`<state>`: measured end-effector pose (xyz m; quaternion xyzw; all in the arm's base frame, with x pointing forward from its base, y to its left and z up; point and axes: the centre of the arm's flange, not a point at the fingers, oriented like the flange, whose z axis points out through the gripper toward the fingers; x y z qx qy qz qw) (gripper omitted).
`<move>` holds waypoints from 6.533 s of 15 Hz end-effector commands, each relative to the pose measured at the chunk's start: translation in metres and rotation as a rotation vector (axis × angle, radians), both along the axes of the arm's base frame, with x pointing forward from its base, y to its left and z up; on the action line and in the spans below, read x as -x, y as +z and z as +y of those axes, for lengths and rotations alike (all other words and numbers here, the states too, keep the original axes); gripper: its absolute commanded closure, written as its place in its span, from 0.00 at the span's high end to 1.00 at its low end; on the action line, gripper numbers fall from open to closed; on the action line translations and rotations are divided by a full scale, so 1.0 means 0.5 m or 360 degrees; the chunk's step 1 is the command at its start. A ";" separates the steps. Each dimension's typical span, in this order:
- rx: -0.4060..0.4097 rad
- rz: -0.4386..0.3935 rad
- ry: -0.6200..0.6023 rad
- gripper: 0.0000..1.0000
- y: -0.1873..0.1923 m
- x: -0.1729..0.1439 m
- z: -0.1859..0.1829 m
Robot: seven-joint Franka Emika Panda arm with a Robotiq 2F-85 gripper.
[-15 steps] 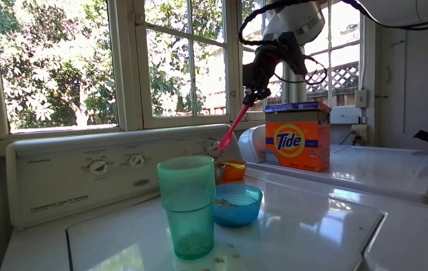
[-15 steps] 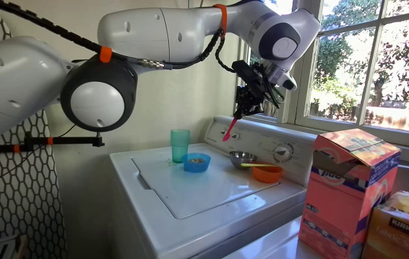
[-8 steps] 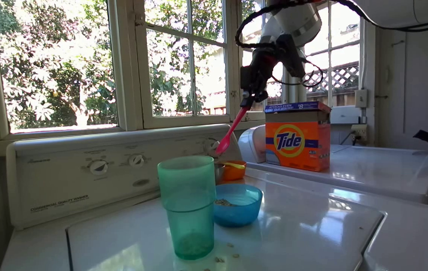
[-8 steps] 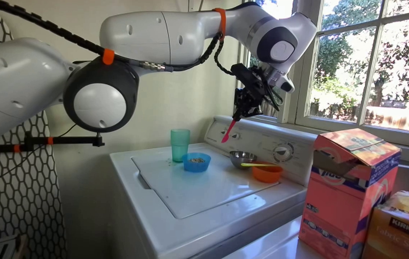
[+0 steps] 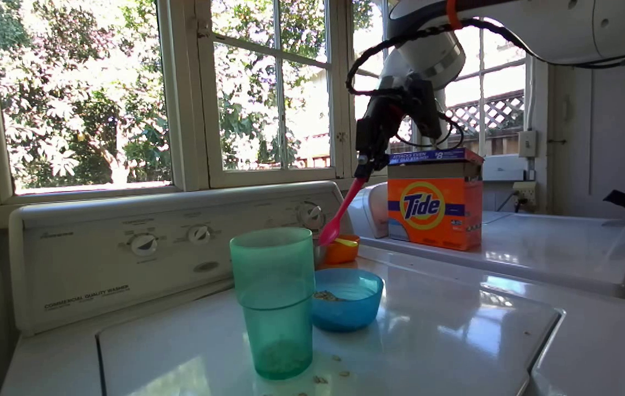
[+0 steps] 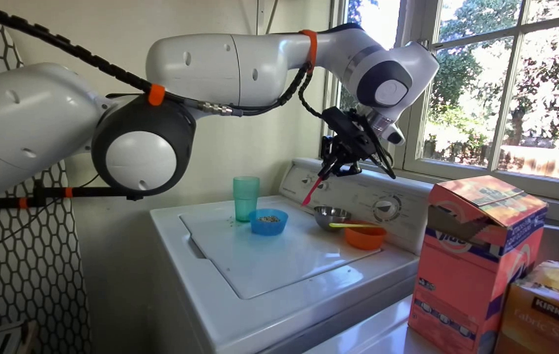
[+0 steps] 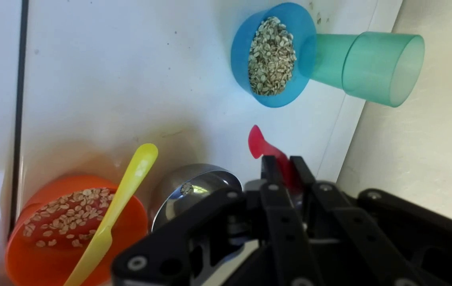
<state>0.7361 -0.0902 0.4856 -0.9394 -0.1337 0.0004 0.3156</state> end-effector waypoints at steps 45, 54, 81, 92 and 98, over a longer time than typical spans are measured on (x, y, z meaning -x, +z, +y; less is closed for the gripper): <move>0.0145 -0.0101 0.0821 0.03 -0.038 0.039 0.209; 0.0286 -0.0084 0.0571 0.03 -0.081 0.019 0.254; 0.0078 -0.0090 0.1031 0.03 -0.164 -0.022 0.234; -0.0158 0.0301 0.1023 0.03 -0.212 -0.015 0.176; -0.0312 0.0462 0.0919 0.03 -0.223 -0.020 0.141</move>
